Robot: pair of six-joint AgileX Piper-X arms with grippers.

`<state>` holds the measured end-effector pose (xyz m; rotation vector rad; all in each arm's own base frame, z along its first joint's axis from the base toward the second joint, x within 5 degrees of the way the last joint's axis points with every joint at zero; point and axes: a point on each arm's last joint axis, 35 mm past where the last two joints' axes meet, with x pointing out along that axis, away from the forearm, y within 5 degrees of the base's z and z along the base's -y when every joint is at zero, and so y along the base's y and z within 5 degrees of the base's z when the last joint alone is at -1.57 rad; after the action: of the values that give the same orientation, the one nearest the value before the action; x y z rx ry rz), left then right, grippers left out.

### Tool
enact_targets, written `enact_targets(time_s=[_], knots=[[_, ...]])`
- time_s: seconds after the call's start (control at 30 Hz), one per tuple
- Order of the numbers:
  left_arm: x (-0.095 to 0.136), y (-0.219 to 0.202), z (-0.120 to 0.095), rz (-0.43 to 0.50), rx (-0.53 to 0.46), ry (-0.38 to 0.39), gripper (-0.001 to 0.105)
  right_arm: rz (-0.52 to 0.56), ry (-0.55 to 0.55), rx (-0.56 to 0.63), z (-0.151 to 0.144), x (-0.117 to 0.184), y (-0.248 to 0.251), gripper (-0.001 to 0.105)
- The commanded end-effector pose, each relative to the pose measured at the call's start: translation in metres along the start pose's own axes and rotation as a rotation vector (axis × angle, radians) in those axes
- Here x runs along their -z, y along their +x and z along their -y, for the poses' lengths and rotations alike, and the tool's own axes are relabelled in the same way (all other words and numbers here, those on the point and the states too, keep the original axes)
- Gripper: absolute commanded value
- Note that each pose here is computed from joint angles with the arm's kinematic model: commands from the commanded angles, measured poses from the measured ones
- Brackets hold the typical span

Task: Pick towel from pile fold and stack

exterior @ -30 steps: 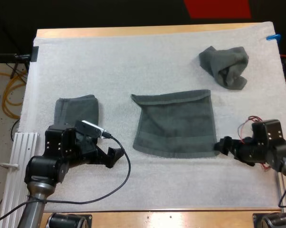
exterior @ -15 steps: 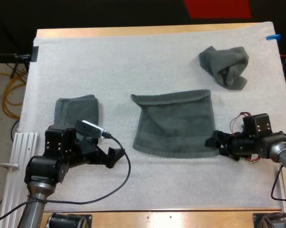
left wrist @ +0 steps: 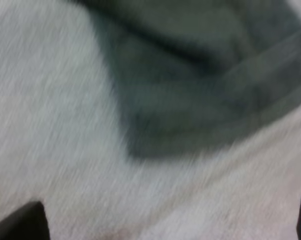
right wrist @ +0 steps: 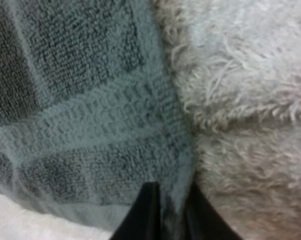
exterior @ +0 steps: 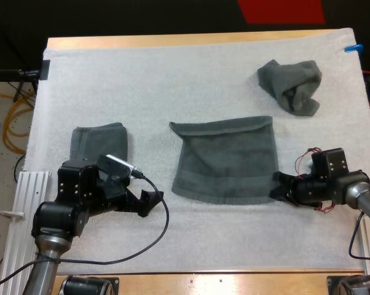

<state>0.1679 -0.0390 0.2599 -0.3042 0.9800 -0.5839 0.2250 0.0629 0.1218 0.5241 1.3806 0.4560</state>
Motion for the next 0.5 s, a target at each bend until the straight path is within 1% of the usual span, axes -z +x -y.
enact_targets(time_s=[0.0,0.03,0.1,0.17,0.27,0.37,0.47], knots=[[-0.004,-0.001,0.004,0.03,0.053,0.022,0.096,-0.012,-0.015,0.014,-0.001,0.003,-0.003,0.001],[-0.005,-0.001,0.005,0.037,0.067,0.028,0.096,-0.018,-0.026,0.026,-0.002,0.005,-0.005,0.001],[-0.007,-0.001,0.007,0.044,0.14,0.041,0.096,-0.033,-0.058,0.065,-0.004,0.011,-0.014,0.001],[-0.007,-0.002,0.009,0.042,0.184,0.045,0.096,-0.045,-0.079,0.094,-0.007,0.017,-0.021,0.001],[-0.007,-0.001,0.009,0.041,0.183,0.044,0.096,-0.055,-0.102,0.148,-0.011,0.026,-0.034,0.001],[-0.007,0.0,0.009,0.037,0.172,0.044,0.096,-0.048,-0.105,0.154,-0.016,0.032,-0.044,0.001],[-0.006,0.008,0.011,0.004,0.111,0.056,0.096,-0.027,-0.117,0.153,-0.018,0.033,-0.049,0.001]])
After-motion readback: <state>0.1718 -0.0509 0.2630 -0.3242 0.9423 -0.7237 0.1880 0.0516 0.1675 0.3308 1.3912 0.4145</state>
